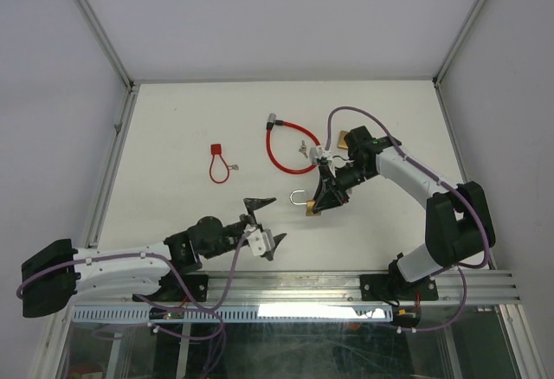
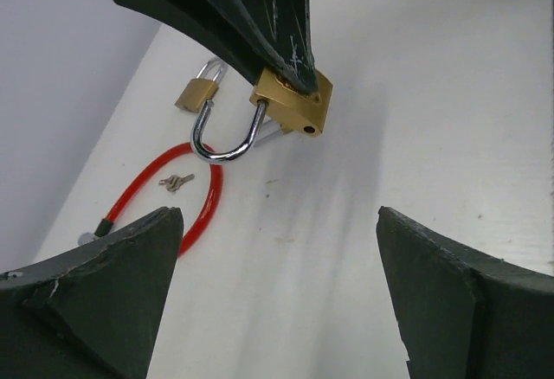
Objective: Lock with the key
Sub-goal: Pick up the lock from the center of the board.
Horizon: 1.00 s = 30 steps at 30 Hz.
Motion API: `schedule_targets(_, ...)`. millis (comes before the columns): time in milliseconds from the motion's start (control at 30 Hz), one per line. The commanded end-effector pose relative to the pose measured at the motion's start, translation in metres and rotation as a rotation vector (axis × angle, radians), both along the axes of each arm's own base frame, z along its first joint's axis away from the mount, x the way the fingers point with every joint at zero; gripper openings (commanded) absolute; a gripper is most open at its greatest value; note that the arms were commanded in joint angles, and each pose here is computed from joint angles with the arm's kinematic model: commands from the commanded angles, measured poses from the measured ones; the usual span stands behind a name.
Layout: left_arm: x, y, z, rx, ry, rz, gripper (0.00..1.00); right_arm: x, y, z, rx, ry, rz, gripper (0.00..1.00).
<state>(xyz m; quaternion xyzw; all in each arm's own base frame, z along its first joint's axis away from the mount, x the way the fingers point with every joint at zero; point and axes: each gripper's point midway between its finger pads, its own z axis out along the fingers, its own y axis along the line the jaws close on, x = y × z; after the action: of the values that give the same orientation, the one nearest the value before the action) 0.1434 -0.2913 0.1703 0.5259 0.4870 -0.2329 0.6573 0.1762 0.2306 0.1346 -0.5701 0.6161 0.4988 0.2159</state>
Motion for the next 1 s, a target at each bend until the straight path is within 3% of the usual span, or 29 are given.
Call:
schedule_targets(0, 0.021, -0.019, 0.036, 0.062, -0.279, 0.011, 0.95, 0.0, 0.007, 0.033, 0.104, -0.082, 0.035, 0.0)
schedule_targets(567, 0.041, -0.054, 0.022, 0.192, -0.338, 0.003, 0.69, -0.012, 0.012, 0.029, 0.065, -0.046, 0.101, 0.0)
schedule_targets(900, 0.043, -0.053, 0.009, 0.21, -0.249, -0.003, 0.31, -0.015, 0.013, 0.03, 0.075, -0.064, 0.117, 0.0)
schedule_targets(967, 0.039, -0.054, 0.008, 0.2, -0.209, -0.029, 0.29, -0.014, 0.012, 0.03, 0.074, -0.071, 0.118, 0.0)
